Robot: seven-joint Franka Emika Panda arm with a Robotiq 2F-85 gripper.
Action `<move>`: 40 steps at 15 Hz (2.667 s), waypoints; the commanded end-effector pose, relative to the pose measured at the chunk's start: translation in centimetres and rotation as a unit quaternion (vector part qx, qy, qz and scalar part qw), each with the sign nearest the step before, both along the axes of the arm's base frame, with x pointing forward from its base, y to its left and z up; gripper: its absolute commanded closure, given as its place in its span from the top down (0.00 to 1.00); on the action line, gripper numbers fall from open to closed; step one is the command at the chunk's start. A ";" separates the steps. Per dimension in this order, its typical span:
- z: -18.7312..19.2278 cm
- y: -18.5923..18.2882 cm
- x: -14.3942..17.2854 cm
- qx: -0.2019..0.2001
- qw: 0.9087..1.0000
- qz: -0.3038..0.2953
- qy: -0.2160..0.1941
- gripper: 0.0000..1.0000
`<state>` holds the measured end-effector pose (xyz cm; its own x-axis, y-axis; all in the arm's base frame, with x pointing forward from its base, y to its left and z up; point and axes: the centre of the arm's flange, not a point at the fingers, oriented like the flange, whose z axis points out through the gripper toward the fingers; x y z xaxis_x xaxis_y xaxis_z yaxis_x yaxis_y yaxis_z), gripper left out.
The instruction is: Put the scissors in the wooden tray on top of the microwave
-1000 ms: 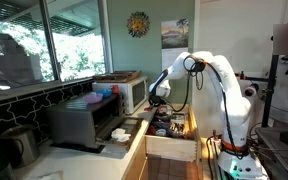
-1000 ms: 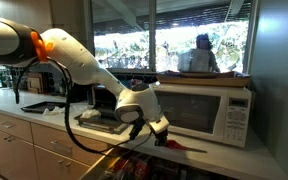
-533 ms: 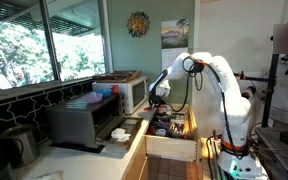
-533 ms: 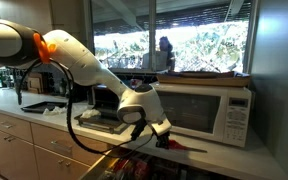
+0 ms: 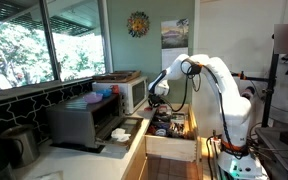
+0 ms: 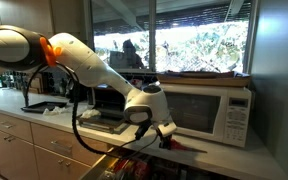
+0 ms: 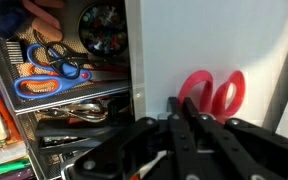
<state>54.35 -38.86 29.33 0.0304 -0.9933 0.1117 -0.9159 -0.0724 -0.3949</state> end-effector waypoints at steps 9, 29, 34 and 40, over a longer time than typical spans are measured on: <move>8.1 4.7 -5.3 -0.032 0.999 0.019 0.015 0.01; 37.2 0.5 -5.0 -0.256 0.910 -0.113 -0.306 0.01; 39.3 3.9 -5.8 -0.241 0.905 -0.112 -0.333 0.06; 36.8 -2.9 -0.9 -0.119 0.895 -0.175 -0.392 0.01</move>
<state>49.61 -35.40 66.74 -0.4535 -0.8359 0.3092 -0.4377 -0.0933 -0.8943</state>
